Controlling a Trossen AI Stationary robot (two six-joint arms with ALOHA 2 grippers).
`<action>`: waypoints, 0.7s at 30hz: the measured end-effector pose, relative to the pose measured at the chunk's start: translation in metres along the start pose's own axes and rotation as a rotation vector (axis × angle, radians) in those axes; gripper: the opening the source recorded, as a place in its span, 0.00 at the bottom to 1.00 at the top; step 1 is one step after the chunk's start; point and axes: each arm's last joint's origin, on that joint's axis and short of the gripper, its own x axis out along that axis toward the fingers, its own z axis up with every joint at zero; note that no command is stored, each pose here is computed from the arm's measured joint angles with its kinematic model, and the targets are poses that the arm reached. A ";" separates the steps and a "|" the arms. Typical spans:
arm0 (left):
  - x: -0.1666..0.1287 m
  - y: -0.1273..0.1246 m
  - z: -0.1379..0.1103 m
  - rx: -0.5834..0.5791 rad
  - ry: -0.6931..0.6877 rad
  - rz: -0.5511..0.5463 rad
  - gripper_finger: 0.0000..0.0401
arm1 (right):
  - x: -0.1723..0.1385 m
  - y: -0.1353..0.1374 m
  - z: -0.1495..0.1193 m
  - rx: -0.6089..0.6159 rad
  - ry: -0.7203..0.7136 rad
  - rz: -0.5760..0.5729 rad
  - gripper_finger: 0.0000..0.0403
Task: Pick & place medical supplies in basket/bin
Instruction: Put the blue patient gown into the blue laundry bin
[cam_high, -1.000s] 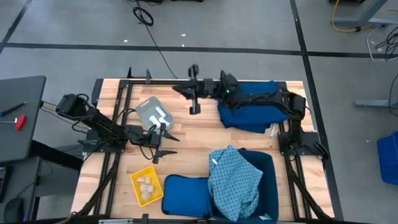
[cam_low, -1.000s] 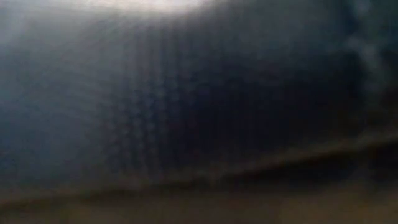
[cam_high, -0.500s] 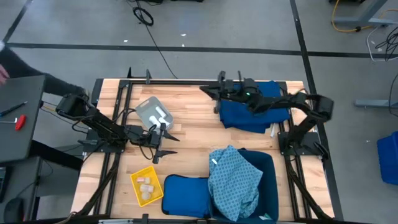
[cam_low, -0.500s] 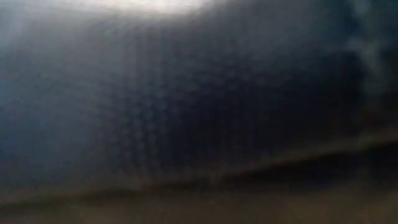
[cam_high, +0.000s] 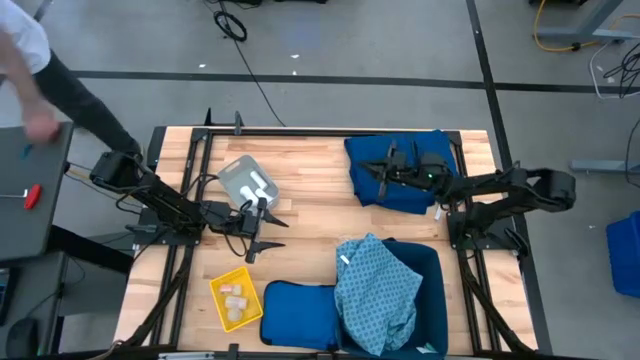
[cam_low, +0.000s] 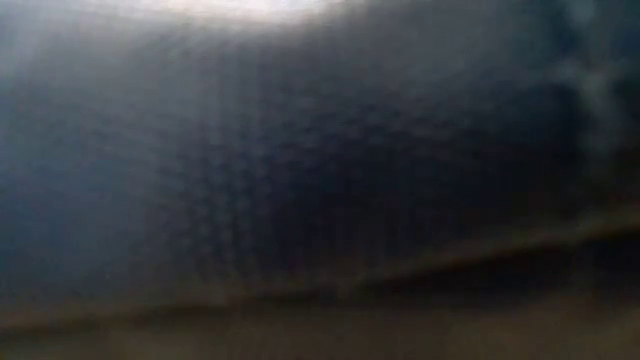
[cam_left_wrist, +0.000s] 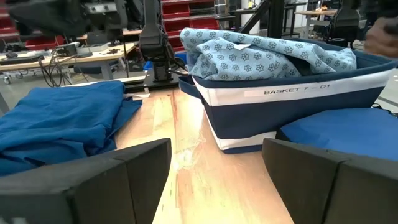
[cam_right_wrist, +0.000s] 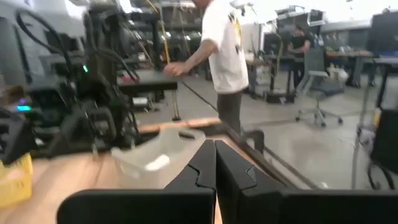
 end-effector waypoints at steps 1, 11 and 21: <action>0.000 0.000 0.000 -0.002 0.002 0.000 0.64 | -0.004 0.000 -0.003 0.001 0.012 -0.006 0.00; 0.000 0.000 -0.003 -0.010 0.033 -0.003 0.64 | -0.029 0.002 -0.039 0.042 0.215 -0.059 0.00; 0.000 0.000 -0.003 -0.010 0.034 0.002 0.64 | -0.038 0.000 -0.061 0.086 0.453 -0.088 0.00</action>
